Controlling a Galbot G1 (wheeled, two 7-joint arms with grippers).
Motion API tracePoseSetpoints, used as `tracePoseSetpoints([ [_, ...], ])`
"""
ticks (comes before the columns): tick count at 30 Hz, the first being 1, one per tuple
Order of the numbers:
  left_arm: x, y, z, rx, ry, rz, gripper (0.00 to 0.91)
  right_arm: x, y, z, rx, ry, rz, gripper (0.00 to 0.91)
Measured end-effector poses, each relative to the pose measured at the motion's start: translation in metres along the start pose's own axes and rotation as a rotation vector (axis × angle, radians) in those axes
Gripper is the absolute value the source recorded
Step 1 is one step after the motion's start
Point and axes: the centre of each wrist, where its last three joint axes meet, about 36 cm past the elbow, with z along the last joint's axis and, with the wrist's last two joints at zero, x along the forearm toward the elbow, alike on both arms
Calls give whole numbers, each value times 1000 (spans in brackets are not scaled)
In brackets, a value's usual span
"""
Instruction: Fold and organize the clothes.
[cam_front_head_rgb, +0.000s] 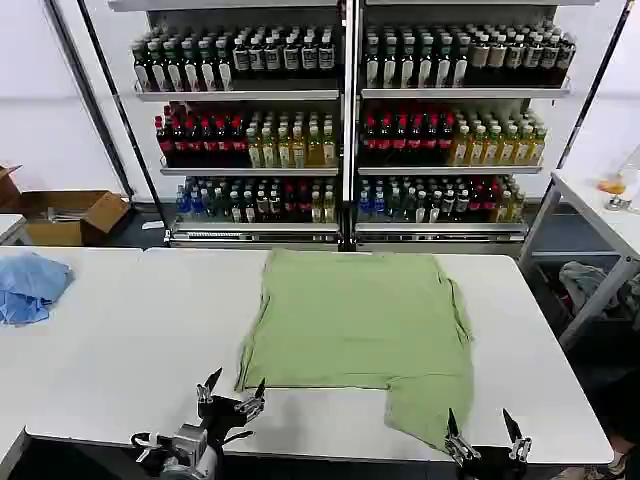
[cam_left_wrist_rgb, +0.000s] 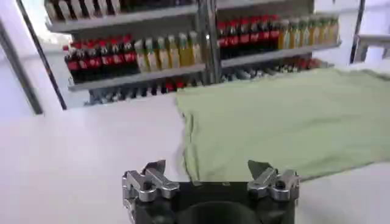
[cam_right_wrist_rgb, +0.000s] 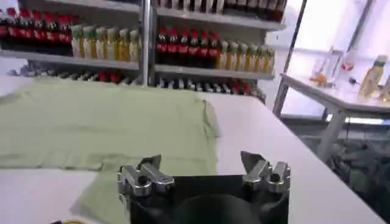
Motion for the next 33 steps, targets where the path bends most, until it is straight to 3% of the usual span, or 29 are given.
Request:
tracePoseSetpoints([
  [3, -9, 3, -2, -4, 21, 1, 907, -4, 2, 4, -11, 21, -6, 907],
  [4, -12, 4, -2, -4, 26, 3, 867, -6, 3, 6, -17, 28, -9, 907],
  [5, -14, 5, -3, -5, 32, 4, 584, -7, 4, 7, -25, 35, -13, 907],
  [6, -16, 6, -4, -5, 35, 4, 373, -9, 6, 9, -35, 45, -19, 907],
  [7, -18, 7, -5, -6, 38, 3, 50, -11, 7, 10, -42, 52, -22, 514],
  [8, -19, 8, -5, -6, 42, 6, 30, -12, 8, 11, -49, 60, -24, 333],
  [9, -20, 9, -6, -5, 45, 9, 20, -14, 10, 13, -56, 70, -26, 81],
  [11, -21, 11, -6, -5, 50, 16, 20, -16, 12, 16, -66, 89, -29, 0],
  [20, -18, 12, -4, -10, 68, 40, 20, -19, 18, 24, -105, 167, -39, 0],
  [33, -4, 7, -1, 12, 74, 87, 20, -9, 13, 23, -115, 185, -59, 0],
])
